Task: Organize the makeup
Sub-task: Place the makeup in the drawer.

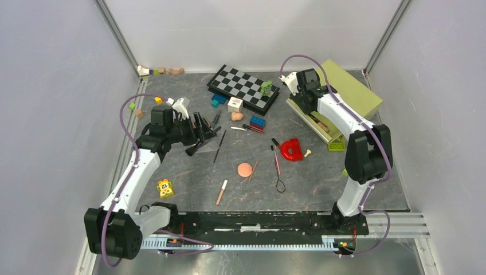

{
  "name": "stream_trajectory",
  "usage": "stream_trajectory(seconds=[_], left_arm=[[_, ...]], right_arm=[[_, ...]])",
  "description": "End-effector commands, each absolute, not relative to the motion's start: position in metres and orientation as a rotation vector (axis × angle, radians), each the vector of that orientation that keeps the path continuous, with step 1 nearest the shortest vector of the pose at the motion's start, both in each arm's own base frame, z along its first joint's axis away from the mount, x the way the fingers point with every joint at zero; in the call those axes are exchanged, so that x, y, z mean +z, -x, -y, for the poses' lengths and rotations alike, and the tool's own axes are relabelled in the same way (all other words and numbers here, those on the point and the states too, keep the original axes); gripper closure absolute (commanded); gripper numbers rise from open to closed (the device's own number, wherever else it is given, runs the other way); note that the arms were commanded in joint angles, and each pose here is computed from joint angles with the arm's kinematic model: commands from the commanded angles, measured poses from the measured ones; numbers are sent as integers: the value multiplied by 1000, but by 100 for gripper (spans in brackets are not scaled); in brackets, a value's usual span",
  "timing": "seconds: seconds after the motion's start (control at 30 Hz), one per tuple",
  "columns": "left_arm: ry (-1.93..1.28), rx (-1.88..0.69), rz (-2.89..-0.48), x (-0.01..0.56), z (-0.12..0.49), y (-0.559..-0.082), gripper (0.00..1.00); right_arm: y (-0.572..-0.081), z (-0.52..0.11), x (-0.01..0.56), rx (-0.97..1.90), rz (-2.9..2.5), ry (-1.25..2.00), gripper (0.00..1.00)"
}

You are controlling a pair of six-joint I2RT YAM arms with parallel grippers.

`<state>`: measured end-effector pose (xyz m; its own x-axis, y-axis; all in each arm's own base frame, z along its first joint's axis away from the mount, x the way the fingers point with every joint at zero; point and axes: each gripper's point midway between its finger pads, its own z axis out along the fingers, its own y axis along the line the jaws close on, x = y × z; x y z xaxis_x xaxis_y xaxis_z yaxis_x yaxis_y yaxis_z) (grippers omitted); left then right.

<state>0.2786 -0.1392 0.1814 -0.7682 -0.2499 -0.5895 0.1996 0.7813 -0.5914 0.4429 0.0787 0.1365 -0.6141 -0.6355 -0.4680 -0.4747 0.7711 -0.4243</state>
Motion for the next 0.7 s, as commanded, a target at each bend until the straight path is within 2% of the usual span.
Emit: stream_trajectory(seconds=[0.0,0.37,0.67], left_arm=[[46,-857,-2217,197,138,-289,20],[37,-812,-2185,200,133,-295,20],[45,-797,-2190,197,131,-296,20]], right_arm=[[-462,-69,143,-376,-2328,802,75],[-480,-57,121,-349,-2372,793,74],[-479,-56,96,-352,-2414,803,69]])
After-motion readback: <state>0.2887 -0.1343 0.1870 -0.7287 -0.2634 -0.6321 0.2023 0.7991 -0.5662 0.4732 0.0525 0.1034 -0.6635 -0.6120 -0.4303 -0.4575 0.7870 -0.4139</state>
